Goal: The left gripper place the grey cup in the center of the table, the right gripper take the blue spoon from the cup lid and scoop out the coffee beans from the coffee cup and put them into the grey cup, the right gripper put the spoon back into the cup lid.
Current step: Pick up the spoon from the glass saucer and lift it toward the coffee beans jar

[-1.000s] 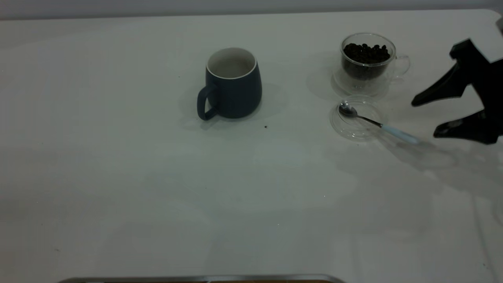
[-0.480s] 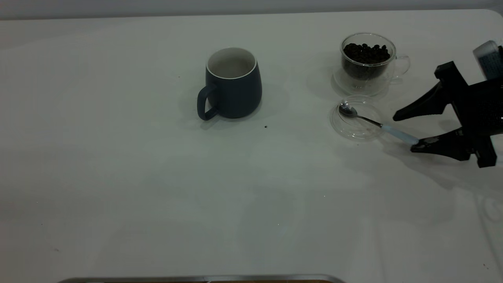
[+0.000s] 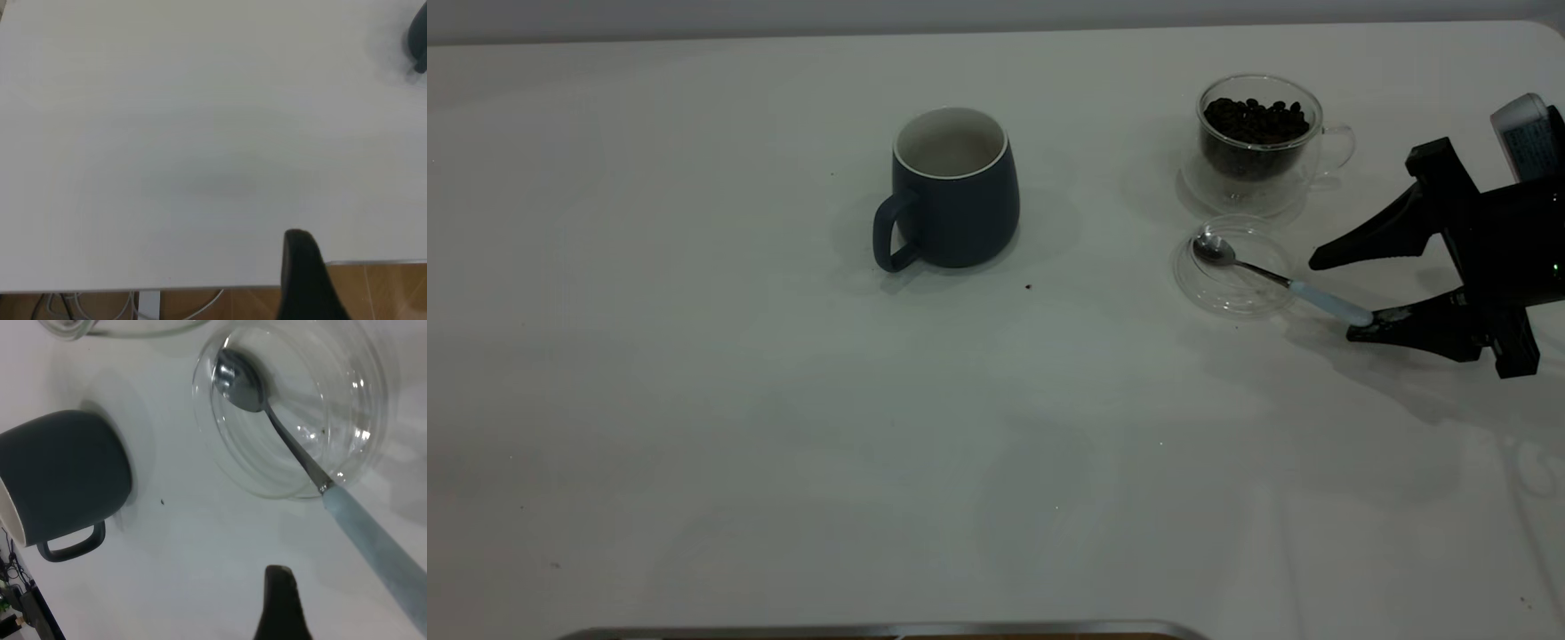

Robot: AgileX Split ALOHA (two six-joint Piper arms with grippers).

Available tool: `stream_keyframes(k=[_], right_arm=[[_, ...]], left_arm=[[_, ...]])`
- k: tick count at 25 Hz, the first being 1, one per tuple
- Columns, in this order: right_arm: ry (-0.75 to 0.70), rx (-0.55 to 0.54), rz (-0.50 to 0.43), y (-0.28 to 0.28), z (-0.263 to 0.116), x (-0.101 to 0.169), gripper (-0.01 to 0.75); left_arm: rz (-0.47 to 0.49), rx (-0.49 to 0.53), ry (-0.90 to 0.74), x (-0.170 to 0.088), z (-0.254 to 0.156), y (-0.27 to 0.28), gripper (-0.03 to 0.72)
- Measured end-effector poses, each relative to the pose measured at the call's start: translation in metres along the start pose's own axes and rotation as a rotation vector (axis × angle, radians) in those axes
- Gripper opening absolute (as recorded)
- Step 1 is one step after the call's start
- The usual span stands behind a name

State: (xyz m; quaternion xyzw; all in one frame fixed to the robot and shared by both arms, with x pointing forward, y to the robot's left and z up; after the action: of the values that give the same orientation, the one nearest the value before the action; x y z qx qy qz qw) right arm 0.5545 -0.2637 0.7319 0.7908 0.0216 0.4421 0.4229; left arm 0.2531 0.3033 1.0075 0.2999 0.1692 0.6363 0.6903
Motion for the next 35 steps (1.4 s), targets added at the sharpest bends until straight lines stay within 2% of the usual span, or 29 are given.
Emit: stream_keyframes(k=[16, 29, 35], right_arm=[[0.008, -0.003, 0.018, 0.000, 0.003, 0.005, 0.588], [0.097, -0.087, 0.034, -0.001, 0.035, 0.028, 0.588], [0.196, -0.094, 0.026, -0.001, 0.037, 0.028, 0.574]], left_arm=[[0.000, 0.000, 0.000, 0.000, 0.000, 0.000, 0.497], [0.000, 0.000, 0.002, 0.000, 0.000, 0.000, 0.497], [0.000, 0.000, 0.001, 0.000, 0.000, 0.000, 0.497]])
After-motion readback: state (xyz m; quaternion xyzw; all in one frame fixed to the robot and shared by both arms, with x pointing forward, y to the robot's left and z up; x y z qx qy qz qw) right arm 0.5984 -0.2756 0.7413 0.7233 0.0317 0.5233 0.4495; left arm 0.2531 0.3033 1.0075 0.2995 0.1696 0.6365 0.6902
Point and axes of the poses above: a point on each arm's last joint axis where the gripper is mounted, y pointing back along that axis away from the gripper, x along the wrist's bending axis when the last joint is at zero, z = x × y, the point moved 4 cm from there along -y, pointing out along that axis toward the gripper, and after that the axes turned 11 degrees about -y, right-handed, at the moved point
